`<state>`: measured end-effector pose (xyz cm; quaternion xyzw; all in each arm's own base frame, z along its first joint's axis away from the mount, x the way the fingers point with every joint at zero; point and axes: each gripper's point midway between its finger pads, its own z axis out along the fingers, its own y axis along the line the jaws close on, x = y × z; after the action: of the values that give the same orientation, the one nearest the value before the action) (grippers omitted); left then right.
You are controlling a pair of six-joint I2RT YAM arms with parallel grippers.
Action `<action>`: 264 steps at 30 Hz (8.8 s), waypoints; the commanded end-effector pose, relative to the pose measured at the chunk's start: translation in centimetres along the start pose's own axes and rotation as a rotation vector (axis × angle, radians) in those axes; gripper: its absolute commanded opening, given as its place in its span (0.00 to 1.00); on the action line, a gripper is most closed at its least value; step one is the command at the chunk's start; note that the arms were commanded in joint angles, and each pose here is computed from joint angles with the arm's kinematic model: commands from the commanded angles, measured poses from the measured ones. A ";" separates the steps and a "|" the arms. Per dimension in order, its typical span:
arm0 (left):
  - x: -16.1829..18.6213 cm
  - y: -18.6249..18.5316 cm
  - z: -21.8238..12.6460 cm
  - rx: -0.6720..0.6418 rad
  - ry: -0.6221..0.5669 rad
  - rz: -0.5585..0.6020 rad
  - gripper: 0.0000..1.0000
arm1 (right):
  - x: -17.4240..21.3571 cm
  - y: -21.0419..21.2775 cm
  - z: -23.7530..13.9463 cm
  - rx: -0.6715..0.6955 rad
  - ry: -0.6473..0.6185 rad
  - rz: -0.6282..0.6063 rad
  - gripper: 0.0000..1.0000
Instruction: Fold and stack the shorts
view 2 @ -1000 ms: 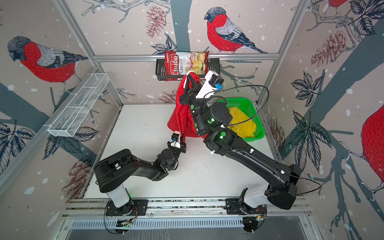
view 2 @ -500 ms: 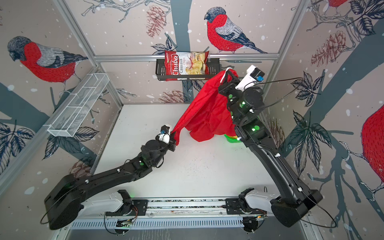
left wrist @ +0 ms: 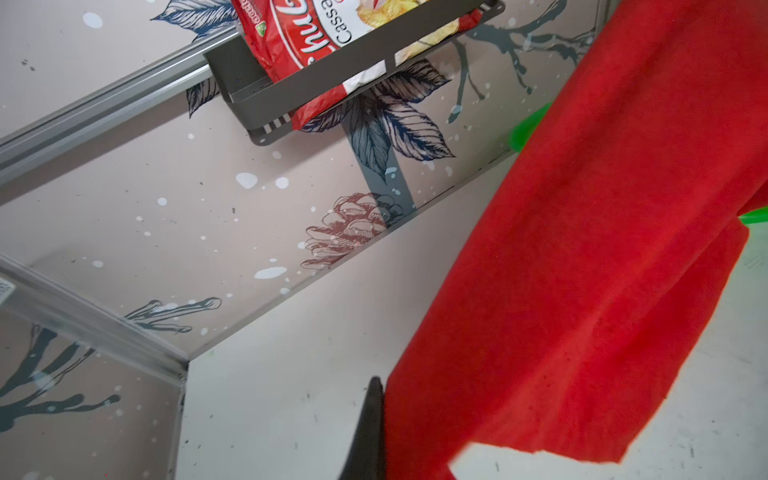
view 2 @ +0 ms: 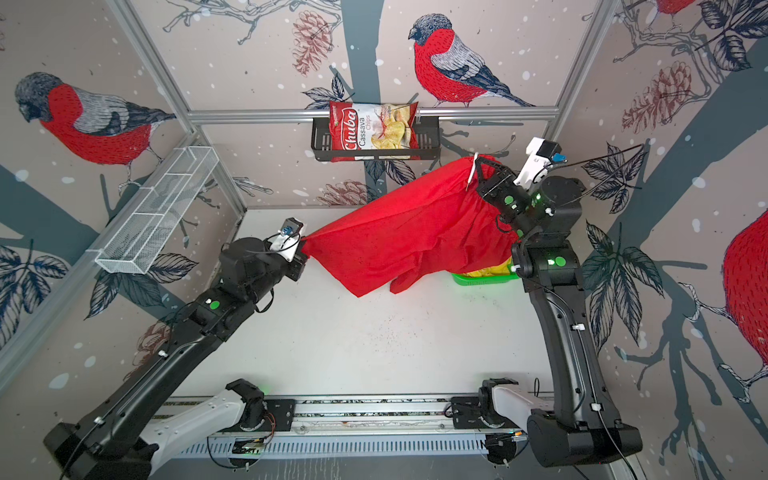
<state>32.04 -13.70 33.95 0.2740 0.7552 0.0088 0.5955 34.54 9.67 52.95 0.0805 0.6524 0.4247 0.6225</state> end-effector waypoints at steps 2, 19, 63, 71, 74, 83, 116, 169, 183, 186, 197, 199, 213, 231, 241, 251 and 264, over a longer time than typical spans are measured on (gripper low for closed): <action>1.4 2.4 -2.2 -0.067 0.166 0.117 0.00 | 0.4 2.9 -1.2 -0.109 0.062 -0.001 0.01; -4.0 7.9 -8.2 -0.274 0.067 0.149 0.00 | 3.1 7.2 -6.3 -0.214 0.211 0.009 0.00; 21.4 1.5 -7.7 0.057 0.560 0.760 0.00 | 35.9 -12.8 -3.7 0.099 0.880 0.275 0.02; 20.8 1.8 -8.3 -0.019 0.508 0.684 0.00 | 34.8 -12.6 -4.9 0.132 0.843 0.252 0.02; 15.7 3.6 -7.8 -0.106 0.394 0.605 0.00 | 30.8 -9.8 -2.6 0.072 0.784 0.164 0.02; -2.6 8.5 -14.6 -0.309 -0.036 0.444 0.00 | 13.8 3.0 -1.2 -0.180 0.436 -0.138 0.02; -18.1 17.0 -9.2 -0.519 -0.265 0.608 0.00 | 7.0 14.1 15.4 -0.576 0.352 -0.108 0.00; 24.1 -5.7 -10.6 0.353 0.480 0.563 0.95 | 36.3 -10.6 -6.4 0.217 0.811 -0.012 0.53; 16.7 -0.9 -9.6 0.054 0.333 0.338 0.95 | 50.5 -3.6 -2.1 -0.037 1.048 -0.021 0.53; 16.2 -0.3 -8.4 0.023 0.332 0.267 0.95 | 52.0 -5.0 -3.1 -0.004 1.077 0.016 0.53; 19.8 0.4 -3.8 0.003 0.566 0.114 0.92 | 54.1 -12.9 -11.9 0.209 1.210 0.054 0.53; 20.5 0.3 -2.9 0.027 0.610 0.132 0.92 | 53.8 -13.3 -12.8 0.203 1.206 0.060 0.53; 26.5 -1.9 6.0 0.296 0.893 0.217 0.72 | 49.6 -14.2 -12.5 0.071 1.096 0.077 0.54; 31.9 0.7 10.0 0.408 1.062 0.309 0.65 | 49.9 -14.7 -13.6 0.008 1.111 0.083 0.54; 32.9 2.1 9.0 0.384 1.076 0.271 0.02 | 50.6 -15.8 -14.8 0.041 1.133 0.097 0.55; 34.4 8.7 5.7 0.117 1.134 0.220 0.00 | 52.9 -13.9 -14.6 -0.006 1.225 0.062 0.54; 22.5 11.7 7.9 -0.093 0.767 -0.134 0.52 | 41.2 -9.3 -2.6 -0.093 0.864 -0.102 0.62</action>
<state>38.97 4.88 13.91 0.2432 0.9295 0.1592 0.2271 25.18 29.04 15.04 -0.1647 0.8326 0.4468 0.2828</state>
